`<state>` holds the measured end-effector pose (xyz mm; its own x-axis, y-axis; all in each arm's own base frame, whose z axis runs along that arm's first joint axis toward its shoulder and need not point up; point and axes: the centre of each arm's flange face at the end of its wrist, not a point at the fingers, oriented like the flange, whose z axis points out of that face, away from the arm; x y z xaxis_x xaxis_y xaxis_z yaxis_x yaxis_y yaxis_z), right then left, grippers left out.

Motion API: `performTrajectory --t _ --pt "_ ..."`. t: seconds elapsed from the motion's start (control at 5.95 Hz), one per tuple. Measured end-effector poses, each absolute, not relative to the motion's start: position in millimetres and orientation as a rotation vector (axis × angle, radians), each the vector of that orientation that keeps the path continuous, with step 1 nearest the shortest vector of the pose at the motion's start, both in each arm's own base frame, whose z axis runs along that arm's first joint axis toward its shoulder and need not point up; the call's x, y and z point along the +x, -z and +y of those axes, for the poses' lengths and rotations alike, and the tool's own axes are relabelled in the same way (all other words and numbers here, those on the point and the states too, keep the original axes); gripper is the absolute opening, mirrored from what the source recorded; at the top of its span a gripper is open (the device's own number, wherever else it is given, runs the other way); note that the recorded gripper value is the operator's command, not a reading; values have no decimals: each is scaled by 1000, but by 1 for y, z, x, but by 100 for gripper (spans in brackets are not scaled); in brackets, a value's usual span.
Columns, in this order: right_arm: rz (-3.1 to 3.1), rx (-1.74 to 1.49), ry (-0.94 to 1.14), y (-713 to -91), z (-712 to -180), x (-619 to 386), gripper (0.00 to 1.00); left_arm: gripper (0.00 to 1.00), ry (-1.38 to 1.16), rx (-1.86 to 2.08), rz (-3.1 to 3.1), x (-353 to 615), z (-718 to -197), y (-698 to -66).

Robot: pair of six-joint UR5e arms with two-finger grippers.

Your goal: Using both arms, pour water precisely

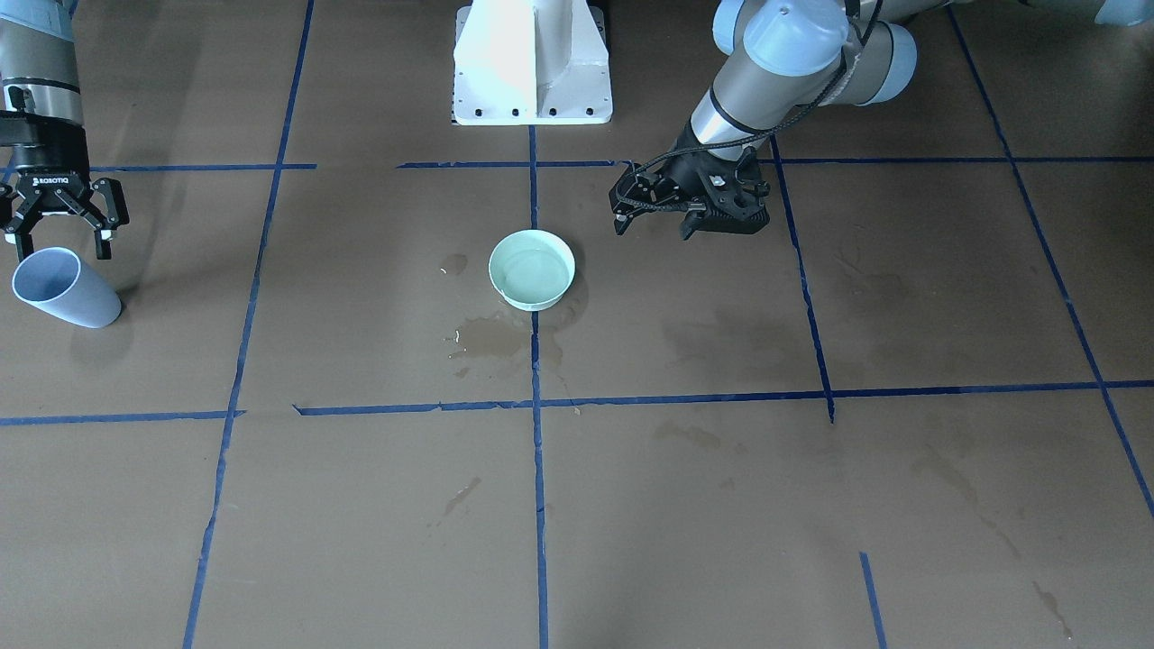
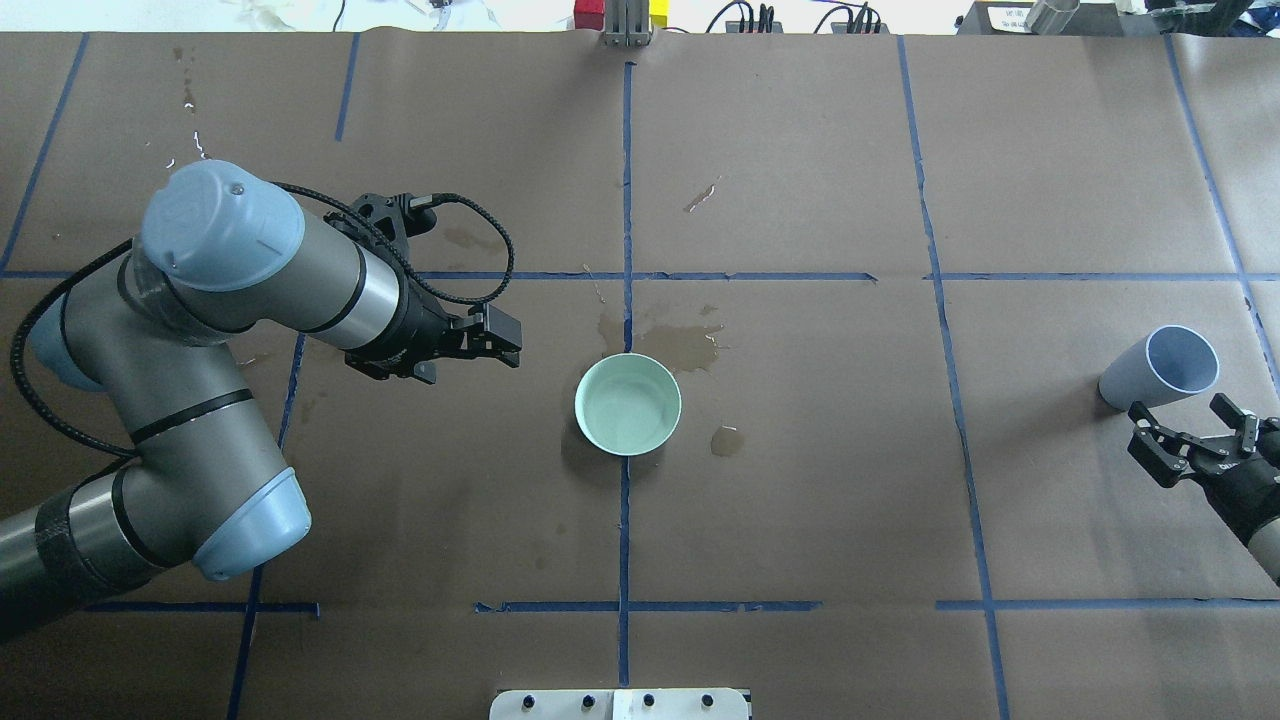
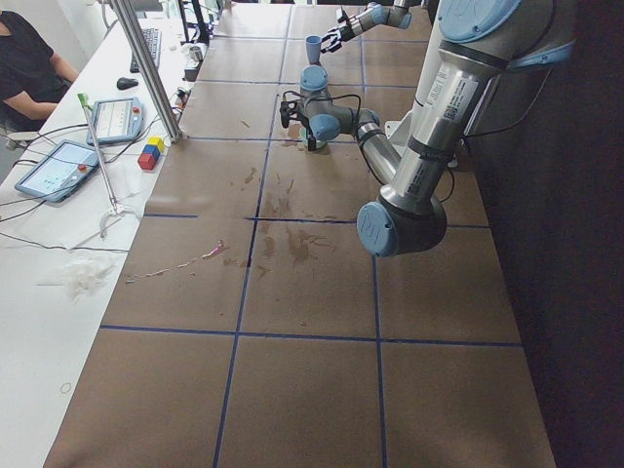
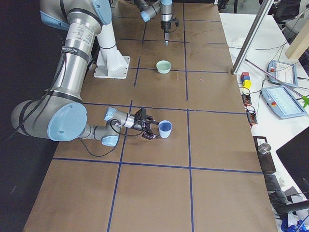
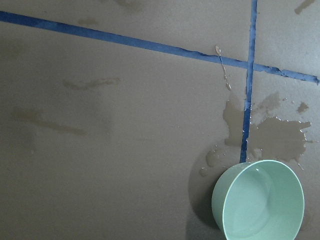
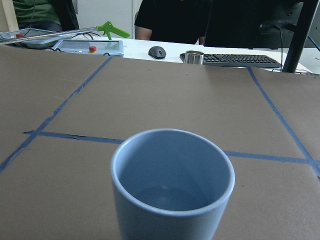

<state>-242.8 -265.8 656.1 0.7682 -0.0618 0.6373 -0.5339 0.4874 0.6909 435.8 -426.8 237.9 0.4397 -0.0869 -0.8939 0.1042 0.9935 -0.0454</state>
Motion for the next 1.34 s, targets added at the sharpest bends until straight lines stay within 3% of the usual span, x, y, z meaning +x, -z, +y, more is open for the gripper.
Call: performTrajectory --t 1.34 --pt "-640 1047 -305 -663 -273 -250 98 99 120 15 1104 431 -424 -243"
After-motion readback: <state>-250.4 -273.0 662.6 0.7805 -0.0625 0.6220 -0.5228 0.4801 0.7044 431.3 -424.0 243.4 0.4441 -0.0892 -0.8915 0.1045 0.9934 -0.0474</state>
